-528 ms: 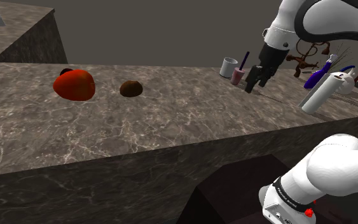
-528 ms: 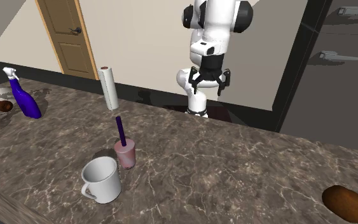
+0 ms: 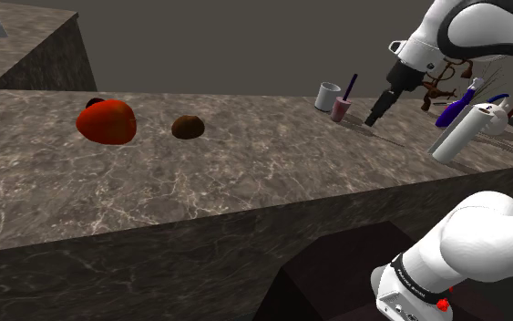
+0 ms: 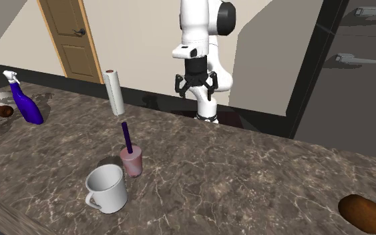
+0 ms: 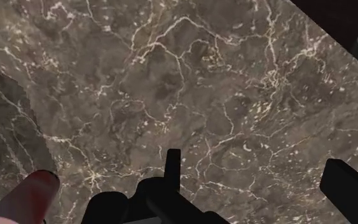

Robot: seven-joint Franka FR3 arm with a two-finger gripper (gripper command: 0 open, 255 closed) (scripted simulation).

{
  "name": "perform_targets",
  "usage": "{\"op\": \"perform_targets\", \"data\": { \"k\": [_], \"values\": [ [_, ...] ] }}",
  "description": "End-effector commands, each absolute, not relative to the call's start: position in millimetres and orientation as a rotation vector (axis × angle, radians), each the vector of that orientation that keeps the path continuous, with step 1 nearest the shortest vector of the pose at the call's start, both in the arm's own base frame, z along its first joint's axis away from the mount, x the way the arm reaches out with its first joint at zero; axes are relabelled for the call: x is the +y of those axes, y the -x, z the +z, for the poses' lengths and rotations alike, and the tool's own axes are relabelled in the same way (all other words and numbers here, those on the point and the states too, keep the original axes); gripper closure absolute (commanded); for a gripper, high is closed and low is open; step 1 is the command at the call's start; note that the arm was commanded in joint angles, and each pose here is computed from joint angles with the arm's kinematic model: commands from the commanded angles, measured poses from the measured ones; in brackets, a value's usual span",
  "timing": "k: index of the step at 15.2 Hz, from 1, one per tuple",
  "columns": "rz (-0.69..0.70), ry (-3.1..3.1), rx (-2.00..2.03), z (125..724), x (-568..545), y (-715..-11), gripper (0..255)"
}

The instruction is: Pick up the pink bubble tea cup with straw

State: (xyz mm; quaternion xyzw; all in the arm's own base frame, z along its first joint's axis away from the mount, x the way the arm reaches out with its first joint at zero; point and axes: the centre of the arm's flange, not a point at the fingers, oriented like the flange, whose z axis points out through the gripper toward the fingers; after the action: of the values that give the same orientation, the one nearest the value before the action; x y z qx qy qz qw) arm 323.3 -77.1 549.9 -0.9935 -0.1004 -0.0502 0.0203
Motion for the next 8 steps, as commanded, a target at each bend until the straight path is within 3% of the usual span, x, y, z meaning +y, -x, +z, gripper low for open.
{"op": "perform_targets", "data": {
  "k": [1, 8],
  "values": [
    [-0.213, 3.031, -0.443, 546, -108, -326, 0],
    [-0.389, 2.821, -0.822, 529, -210, -362, 0]
  ]
}}
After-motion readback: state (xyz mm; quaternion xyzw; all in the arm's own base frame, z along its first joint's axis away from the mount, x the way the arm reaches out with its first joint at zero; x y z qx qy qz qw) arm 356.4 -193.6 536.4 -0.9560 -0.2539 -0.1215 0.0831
